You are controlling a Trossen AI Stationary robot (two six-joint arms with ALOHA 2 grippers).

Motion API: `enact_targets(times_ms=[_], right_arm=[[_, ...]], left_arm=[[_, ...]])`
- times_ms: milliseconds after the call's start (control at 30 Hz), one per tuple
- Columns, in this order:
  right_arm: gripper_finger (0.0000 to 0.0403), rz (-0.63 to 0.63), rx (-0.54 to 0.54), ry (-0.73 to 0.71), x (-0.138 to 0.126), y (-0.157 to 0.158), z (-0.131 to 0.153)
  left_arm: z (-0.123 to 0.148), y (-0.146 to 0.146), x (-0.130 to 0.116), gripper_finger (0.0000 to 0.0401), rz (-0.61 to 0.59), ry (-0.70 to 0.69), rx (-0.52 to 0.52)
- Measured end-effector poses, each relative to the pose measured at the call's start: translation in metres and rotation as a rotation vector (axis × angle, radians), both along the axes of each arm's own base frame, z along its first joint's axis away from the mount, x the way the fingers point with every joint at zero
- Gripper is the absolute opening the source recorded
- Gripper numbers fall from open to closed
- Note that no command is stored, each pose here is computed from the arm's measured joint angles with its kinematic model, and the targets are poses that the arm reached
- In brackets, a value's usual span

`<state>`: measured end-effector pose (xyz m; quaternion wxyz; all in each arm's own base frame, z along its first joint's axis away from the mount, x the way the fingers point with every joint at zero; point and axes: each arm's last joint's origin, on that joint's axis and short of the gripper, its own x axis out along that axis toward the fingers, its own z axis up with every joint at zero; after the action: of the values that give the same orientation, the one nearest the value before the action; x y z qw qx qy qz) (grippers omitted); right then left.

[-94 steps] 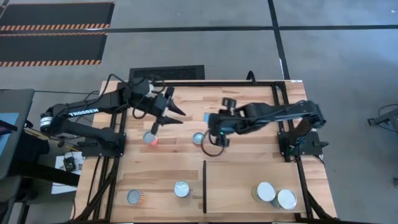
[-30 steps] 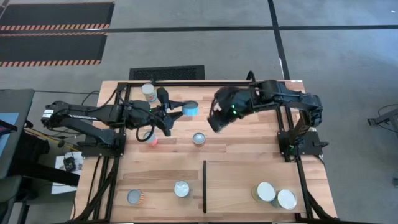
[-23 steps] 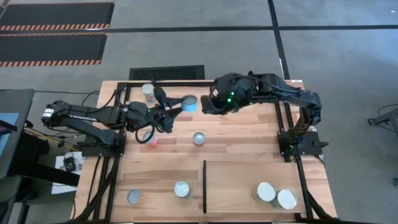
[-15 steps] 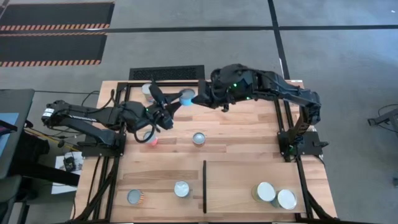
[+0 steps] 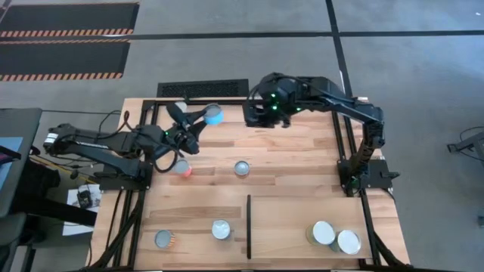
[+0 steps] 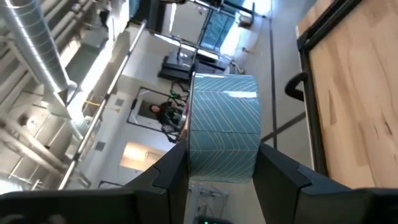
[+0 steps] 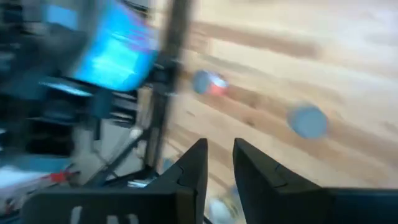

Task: Pick and place cans onto a shelf
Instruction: Put the canned tuna on the shelf

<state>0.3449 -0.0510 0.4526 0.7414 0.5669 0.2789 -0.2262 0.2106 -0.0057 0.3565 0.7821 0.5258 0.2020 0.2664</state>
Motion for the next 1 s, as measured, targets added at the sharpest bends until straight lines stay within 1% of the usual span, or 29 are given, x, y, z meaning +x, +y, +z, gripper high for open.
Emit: enact_targets(times_ms=[67,167,267,300,367,500,567,667,733,800,933,1000], right_arm=[[0.0088,0.022,-0.025,-0.056,0.009,-0.003,-0.003],[0.0057,0.066,-0.012,-0.134,0.026,-0.003,-0.016],[0.0016,0.060,0.000,-0.271,0.049,-0.001,-0.034],[0.0010,0.053,0.010,-0.310,0.055,0.000,-0.041],[0.0012,0.035,0.042,-0.376,0.063,0.001,-0.051],[0.0020,-0.019,0.145,-0.471,0.072,0.005,-0.065],[0.0017,-0.054,0.188,-0.487,0.074,0.006,-0.072],[0.0017,-0.067,0.223,-0.457,0.074,0.009,-0.076],[0.0030,-0.061,0.230,-0.455,0.074,0.009,-0.076],[0.0057,-0.045,0.241,-0.472,0.075,0.008,-0.075],[0.0133,-0.062,0.315,-0.503,0.085,0.005,-0.081],[0.0174,-0.082,0.378,-0.541,0.095,0.005,-0.088]], left_arm=[[-0.009,-0.001,-0.005,0.0129,0.013,0.008,0.014],[-0.017,-0.004,-0.008,0.0129,0.021,-0.001,0.040],[-0.022,-0.008,-0.011,0.0129,0.018,0.010,0.047],[-0.024,-0.008,-0.011,0.0129,0.024,0.016,0.049],[-0.026,-0.010,-0.013,0.0129,0.040,0.026,0.056],[-0.027,-0.011,-0.017,0.0129,0.067,0.029,0.060],[-0.026,-0.012,-0.020,0.0129,0.070,0.028,0.065],[-0.026,-0.013,-0.026,0.0129,0.091,0.035,0.083],[-0.023,-0.012,-0.032,0.0129,0.103,0.029,0.082],[-0.022,-0.012,-0.039,0.0129,0.098,0.026,0.077],[-0.024,-0.013,-0.050,0.0129,0.074,0.061,0.074],[-0.027,-0.015,-0.054,0.0129,0.064,0.094,0.074]])
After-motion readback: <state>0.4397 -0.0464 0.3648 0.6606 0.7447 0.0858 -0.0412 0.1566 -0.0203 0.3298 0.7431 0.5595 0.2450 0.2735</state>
